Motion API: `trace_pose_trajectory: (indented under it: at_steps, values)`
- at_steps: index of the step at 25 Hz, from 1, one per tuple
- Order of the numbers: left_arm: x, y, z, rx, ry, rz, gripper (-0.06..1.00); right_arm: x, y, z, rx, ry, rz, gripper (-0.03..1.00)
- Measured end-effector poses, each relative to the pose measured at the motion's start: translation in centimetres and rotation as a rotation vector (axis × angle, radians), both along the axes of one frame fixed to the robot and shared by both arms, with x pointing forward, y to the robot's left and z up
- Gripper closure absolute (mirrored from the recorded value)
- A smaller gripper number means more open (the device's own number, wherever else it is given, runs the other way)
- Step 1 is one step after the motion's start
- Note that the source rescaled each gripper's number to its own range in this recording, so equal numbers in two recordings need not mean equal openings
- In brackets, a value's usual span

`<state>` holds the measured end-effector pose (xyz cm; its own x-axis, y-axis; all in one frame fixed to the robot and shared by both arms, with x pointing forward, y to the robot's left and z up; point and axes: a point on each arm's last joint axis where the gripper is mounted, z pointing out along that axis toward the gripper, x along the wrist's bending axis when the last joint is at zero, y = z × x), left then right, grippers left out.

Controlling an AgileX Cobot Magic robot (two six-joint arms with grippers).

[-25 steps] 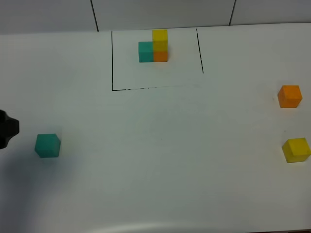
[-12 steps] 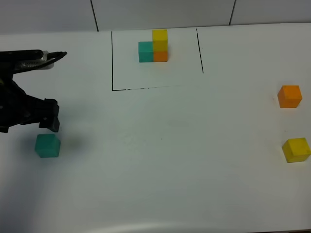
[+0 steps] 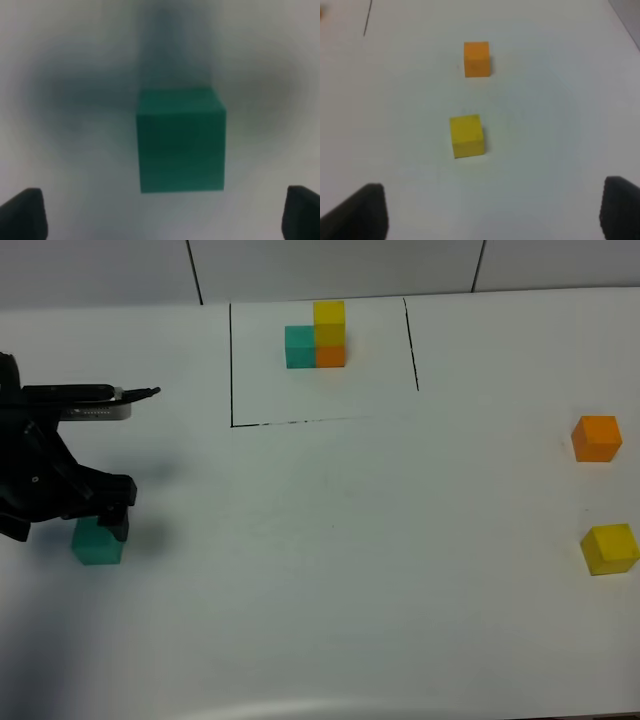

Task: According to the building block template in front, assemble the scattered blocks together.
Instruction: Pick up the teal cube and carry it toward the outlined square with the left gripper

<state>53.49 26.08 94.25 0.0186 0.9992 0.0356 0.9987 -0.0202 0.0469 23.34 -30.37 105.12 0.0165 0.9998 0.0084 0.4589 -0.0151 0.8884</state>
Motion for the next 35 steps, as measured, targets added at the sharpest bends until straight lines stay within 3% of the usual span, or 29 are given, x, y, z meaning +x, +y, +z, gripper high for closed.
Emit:
trace_pose_trajectory:
  at_steps: [14, 16, 18, 21, 23, 24, 31, 35]
  values:
    - [1.1, -0.2, -4.0, -0.002, 0.034, 0.020, -0.02, 0.0, 0.0, 0.0, 0.000, 0.000, 0.000, 0.24]
    - [1.1, -0.2, -4.1, -0.001, 0.038, 0.020, 0.06, 0.0, 0.0, 0.0, 0.000, 0.000, 0.000, 0.24]
    - [1.1, -0.2, -4.1, -0.001, 0.038, 0.020, 0.20, 0.0, 0.0, 0.0, 0.000, 0.000, 0.000, 0.24]
    - [1.1, -0.2, -4.1, -0.001, 0.038, 0.020, 0.55, 0.0, 0.0, 0.0, 0.000, 0.000, 0.000, 0.24]
    - [1.1, -0.2, -4.1, -0.001, 0.038, 0.020, 0.87, 0.0, 0.0, 0.0, 0.000, 0.000, 0.000, 0.24]
    - [1.1, -0.2, -4.1, -0.001, 0.038, 0.020, 0.94, 0.0, 0.0, 0.0, 0.000, 0.000, 0.000, 0.24]
    - [1.0, -0.2, -3.9, 0.006, 0.069, -0.043, 0.94, 0.0, 0.0, 0.0, 0.000, 0.000, 0.000, 0.24]
    - [1.3, -0.9, -3.0, 0.014, 0.110, -0.242, 0.94, 0.0, 0.0, 0.0, 0.000, 0.000, 0.000, 0.24]
